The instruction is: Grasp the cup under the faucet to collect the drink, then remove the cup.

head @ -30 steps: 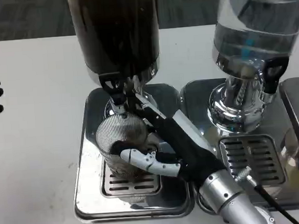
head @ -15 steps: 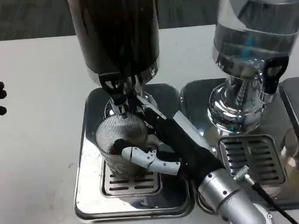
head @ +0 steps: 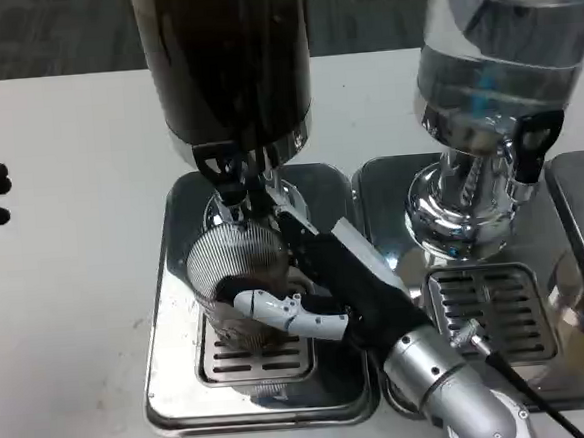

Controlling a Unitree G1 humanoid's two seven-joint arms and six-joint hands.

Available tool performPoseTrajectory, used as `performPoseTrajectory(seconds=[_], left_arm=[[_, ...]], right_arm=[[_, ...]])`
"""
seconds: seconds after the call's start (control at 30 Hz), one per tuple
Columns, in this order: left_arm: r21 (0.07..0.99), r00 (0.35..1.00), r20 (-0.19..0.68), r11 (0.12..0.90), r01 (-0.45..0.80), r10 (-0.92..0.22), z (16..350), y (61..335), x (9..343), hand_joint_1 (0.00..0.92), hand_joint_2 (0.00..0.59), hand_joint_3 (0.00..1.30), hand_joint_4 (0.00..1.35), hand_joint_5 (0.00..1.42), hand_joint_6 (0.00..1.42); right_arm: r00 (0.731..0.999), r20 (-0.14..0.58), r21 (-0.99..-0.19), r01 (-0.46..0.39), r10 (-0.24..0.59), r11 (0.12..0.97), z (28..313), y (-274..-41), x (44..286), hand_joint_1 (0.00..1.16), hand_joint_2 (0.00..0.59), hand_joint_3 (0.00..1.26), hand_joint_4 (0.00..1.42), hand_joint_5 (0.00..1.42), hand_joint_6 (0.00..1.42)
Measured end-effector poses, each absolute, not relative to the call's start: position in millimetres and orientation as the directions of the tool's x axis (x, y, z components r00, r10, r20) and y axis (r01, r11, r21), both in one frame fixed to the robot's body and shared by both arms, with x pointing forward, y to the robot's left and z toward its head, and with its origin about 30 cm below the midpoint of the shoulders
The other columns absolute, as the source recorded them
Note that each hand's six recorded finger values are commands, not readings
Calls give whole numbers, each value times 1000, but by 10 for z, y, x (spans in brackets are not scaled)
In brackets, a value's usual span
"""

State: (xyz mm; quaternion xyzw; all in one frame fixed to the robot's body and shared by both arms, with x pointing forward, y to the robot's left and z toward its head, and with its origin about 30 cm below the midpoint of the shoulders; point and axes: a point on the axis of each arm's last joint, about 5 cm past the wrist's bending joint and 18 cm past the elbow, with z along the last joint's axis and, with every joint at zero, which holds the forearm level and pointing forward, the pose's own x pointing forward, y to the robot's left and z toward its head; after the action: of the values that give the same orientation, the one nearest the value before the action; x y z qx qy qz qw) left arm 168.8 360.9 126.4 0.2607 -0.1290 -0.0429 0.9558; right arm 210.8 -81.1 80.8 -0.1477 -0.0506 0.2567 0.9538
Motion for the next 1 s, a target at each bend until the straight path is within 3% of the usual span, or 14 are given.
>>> performPoseTrajectory(seconds=[0.5,0.73,1.0], left_arm=[[518,963,218,855,25,-160,1282,3623,1687,0,107,426,378,477,453],[519,962,215,854,31,-165,1286,3627,1686,0,114,432,391,481,444],[521,962,212,853,36,-170,1290,3630,1686,0,121,434,397,481,439]], right_arm=[[840,8,-317,-513,543,798,803,-815,2156,683,173,0,0,17,146],[817,-7,-358,-541,577,761,825,-820,2188,759,160,0,0,0,131],[808,-17,-385,-549,589,742,846,-809,2213,793,150,0,0,14,168]])
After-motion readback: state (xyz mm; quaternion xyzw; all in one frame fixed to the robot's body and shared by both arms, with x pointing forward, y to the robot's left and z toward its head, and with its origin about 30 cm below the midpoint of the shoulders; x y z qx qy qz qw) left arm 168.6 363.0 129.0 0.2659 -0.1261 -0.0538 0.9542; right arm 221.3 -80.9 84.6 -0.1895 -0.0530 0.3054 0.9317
